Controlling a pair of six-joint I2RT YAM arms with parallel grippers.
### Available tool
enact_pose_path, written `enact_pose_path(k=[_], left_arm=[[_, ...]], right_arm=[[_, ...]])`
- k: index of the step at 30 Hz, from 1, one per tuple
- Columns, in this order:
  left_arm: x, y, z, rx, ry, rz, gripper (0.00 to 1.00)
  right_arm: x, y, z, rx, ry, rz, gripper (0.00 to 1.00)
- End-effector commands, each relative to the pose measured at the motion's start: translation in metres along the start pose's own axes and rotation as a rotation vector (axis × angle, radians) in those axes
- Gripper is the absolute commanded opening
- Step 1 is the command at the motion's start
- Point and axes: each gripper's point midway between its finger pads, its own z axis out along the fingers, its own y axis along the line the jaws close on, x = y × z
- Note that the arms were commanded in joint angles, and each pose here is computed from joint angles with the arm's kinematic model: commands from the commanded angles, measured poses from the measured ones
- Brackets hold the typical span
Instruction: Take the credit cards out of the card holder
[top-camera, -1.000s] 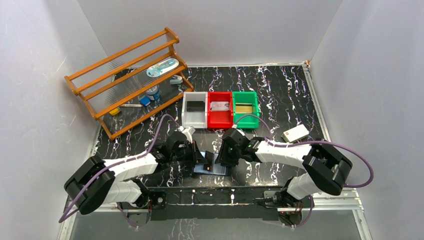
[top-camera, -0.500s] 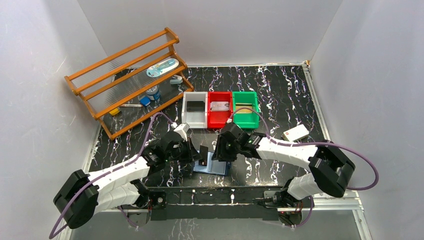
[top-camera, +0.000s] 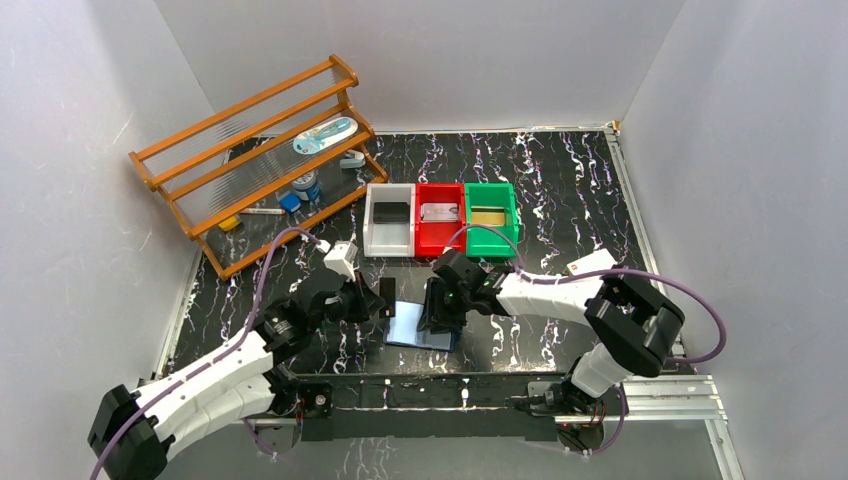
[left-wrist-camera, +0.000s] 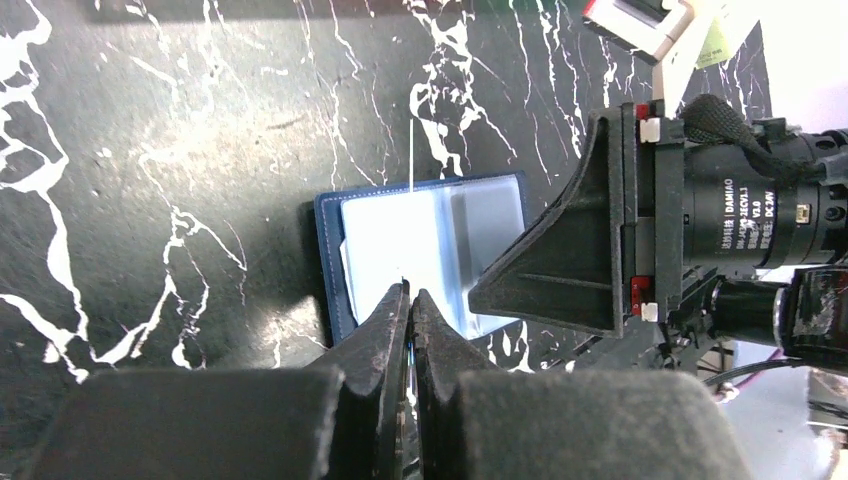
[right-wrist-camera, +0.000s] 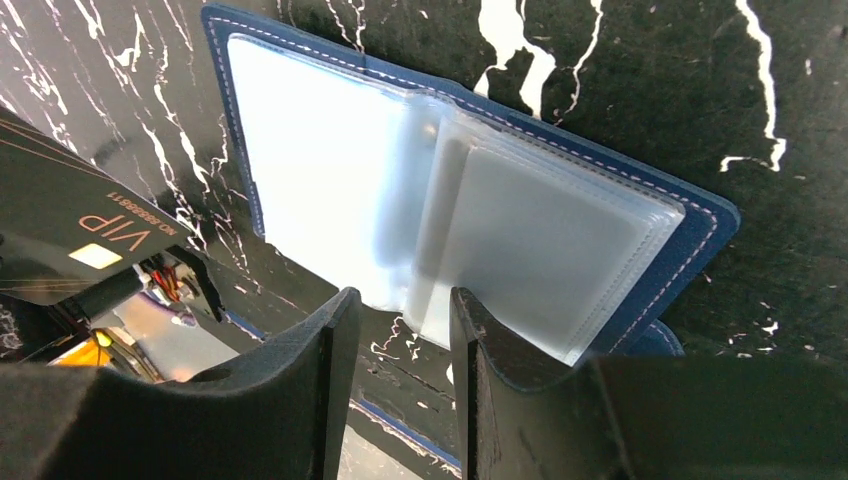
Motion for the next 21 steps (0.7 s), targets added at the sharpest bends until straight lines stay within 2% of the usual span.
enact_pose_path(k=[1, 11, 15, 21], left_arm=[[-0.027, -0.007, -0.012, 0.026, -0.098, 0.185, 0.0], [-0.057, -0.019, -0.021, 0.059, -0.145, 0.591, 0.0], [-0.069, -0.012, -0.018, 0.021, -0.138, 0.847, 0.0], [-0.106, -0.011, -0.009, -0.081, -0.117, 1.194, 0.0]], right_arm=[[-0.014, 0.029, -0.015, -0.113, -0.054, -0.045, 0.47], [-0.024, 0.021, -0.033, -0.101, -0.16, -0.028, 0.47], [-0.03, 0.013, -0.043, -0.095, -0.223, -0.018, 0.47], [-0.031, -0.006, -0.05, -0.065, -0.261, 0.002, 0.49]])
